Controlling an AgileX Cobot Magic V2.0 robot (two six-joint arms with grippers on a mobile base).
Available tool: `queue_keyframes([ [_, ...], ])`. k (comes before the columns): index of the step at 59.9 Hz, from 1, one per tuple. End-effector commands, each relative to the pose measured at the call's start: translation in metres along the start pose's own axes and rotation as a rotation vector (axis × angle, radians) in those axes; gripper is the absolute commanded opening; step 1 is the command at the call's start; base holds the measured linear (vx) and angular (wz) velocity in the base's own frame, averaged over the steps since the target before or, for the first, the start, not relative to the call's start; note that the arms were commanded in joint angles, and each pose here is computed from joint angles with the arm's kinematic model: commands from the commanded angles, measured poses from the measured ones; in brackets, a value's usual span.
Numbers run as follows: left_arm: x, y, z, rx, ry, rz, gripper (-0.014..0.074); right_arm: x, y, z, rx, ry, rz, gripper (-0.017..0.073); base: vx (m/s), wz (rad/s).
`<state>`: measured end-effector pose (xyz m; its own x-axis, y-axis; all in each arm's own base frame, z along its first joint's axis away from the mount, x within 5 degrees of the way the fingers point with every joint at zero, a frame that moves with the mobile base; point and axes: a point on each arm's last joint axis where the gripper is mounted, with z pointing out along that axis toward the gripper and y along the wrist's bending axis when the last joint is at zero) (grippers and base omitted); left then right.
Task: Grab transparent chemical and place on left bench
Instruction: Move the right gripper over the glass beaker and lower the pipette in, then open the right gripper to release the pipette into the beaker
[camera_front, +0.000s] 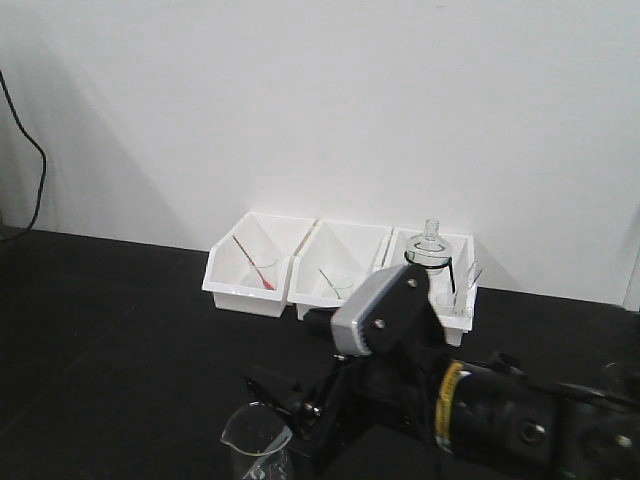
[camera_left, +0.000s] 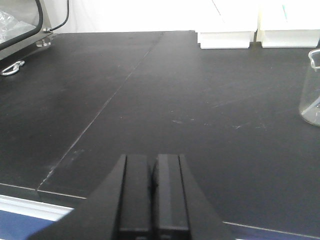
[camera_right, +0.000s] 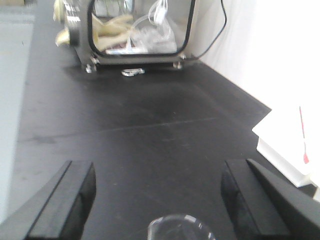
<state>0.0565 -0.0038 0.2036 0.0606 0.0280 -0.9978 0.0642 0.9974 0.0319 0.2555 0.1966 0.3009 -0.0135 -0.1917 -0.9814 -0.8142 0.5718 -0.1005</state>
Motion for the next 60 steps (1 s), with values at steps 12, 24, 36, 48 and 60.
queue_keyframes([
  [12,-0.003,0.0,-0.001,-0.002,-0.081,-0.009,-0.0003,-0.019,0.024,-0.068,0.016,-0.11,-0.02,0.0562,0.0,0.0],
  [24,-0.003,0.0,-0.001,-0.002,-0.081,-0.009,-0.0003,-0.01,0.026,-0.078,0.048,-0.073,-0.021,0.0562,0.0,0.0],
  [36,-0.003,0.0,-0.001,-0.002,-0.081,-0.009,-0.0003,-0.009,0.026,-0.078,0.057,-0.063,-0.017,0.0531,0.0,0.0],
  [48,-0.003,0.0,-0.001,-0.002,-0.081,-0.009,-0.0003,-0.013,0.024,-0.092,0.126,-0.116,0.098,0.0329,0.0,0.0],
  [60,-0.003,0.0,-0.001,-0.002,-0.081,-0.009,-0.0003,0.014,0.023,-0.153,0.357,-0.14,0.023,0.0017,0.0,0.0],
])
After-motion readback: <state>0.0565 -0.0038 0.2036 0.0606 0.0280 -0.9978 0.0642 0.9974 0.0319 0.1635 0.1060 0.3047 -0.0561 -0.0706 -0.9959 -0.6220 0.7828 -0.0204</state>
